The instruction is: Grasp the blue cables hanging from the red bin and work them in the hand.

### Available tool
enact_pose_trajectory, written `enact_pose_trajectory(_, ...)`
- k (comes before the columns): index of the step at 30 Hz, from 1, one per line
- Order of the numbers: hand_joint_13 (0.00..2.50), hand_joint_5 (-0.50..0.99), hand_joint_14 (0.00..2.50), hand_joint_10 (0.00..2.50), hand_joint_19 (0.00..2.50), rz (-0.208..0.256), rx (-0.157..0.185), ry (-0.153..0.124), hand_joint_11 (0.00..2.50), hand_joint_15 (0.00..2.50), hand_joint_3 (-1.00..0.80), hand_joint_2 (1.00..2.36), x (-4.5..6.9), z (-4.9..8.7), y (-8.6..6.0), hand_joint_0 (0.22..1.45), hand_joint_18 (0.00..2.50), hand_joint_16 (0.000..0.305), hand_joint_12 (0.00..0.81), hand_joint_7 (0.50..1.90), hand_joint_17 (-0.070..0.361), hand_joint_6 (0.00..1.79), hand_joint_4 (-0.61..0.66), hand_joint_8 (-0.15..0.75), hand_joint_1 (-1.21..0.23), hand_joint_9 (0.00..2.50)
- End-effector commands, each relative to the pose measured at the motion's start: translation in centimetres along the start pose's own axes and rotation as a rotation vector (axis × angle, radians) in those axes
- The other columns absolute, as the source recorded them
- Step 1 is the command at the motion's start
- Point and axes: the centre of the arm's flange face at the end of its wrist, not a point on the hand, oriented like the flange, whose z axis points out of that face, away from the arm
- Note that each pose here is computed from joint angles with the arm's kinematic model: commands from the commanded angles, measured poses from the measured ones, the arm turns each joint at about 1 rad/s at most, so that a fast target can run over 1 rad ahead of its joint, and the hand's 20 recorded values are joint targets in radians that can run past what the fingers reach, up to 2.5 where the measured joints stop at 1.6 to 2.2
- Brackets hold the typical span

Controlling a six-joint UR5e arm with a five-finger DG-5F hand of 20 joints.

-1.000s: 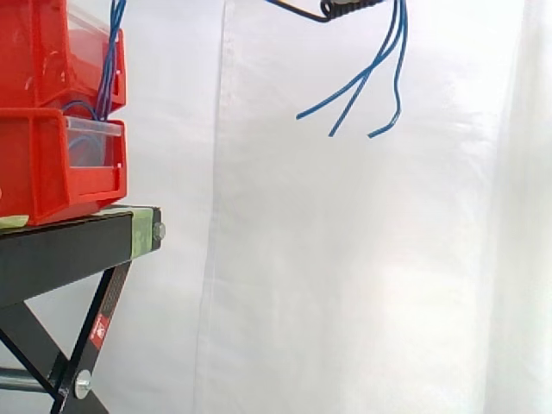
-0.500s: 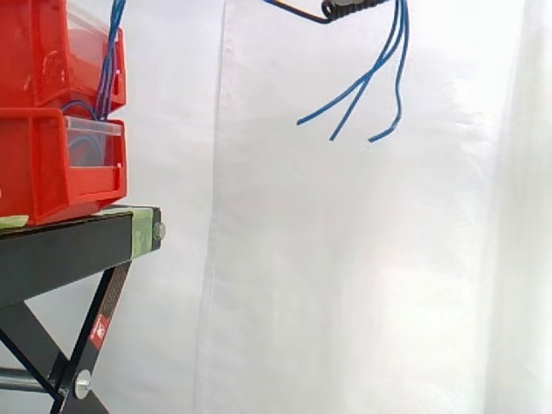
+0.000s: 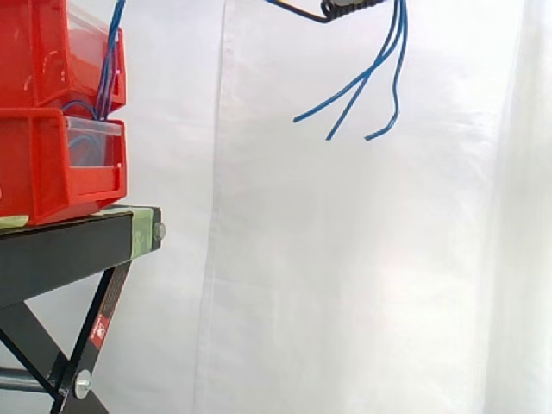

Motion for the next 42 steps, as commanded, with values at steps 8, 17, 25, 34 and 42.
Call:
enact_pose_trajectory(8,1.89,-0.39,2.5,2.5,0.76,0.0,0.0,0.0,2.5,1.4,-1.0,1.0,0.0,0.0,0.0,0.8,2.5,0.203,0.533,1.04,0.153,0.81,0.21,0.455,-0.73,1.81)
enact_pose_trajectory(17,1.89,-0.38,2.5,2.5,0.76,0.001,0.0,0.0,2.5,1.4,-0.98,1.0,0.0,0.0,0.0,1.07,2.5,0.203,0.533,1.02,0.153,0.77,0.15,0.455,-0.84,1.81)
enact_pose_trajectory(25,1.89,-0.33,2.5,2.5,0.76,0.0,0.0,0.0,2.5,1.4,-0.39,1.02,0.0,0.0,0.0,1.16,2.5,0.203,0.533,1.0,0.153,0.78,0.1,0.455,-0.83,1.81)
enact_pose_trajectory(34,1.89,-0.27,2.5,2.5,0.76,0.0,0.0,0.0,2.5,1.4,-0.48,1.02,0.0,0.0,0.0,1.08,2.5,0.203,0.533,0.99,0.153,0.89,0.15,0.455,-0.76,1.81)
enact_pose_trajectory(42,1.89,-0.23,2.5,2.5,0.76,0.001,0.0,0.0,2.5,1.4,-0.18,1.02,0.0,0.0,0.0,1.13,2.5,0.203,0.533,0.95,0.153,1.12,0.21,0.455,-0.69,1.81)
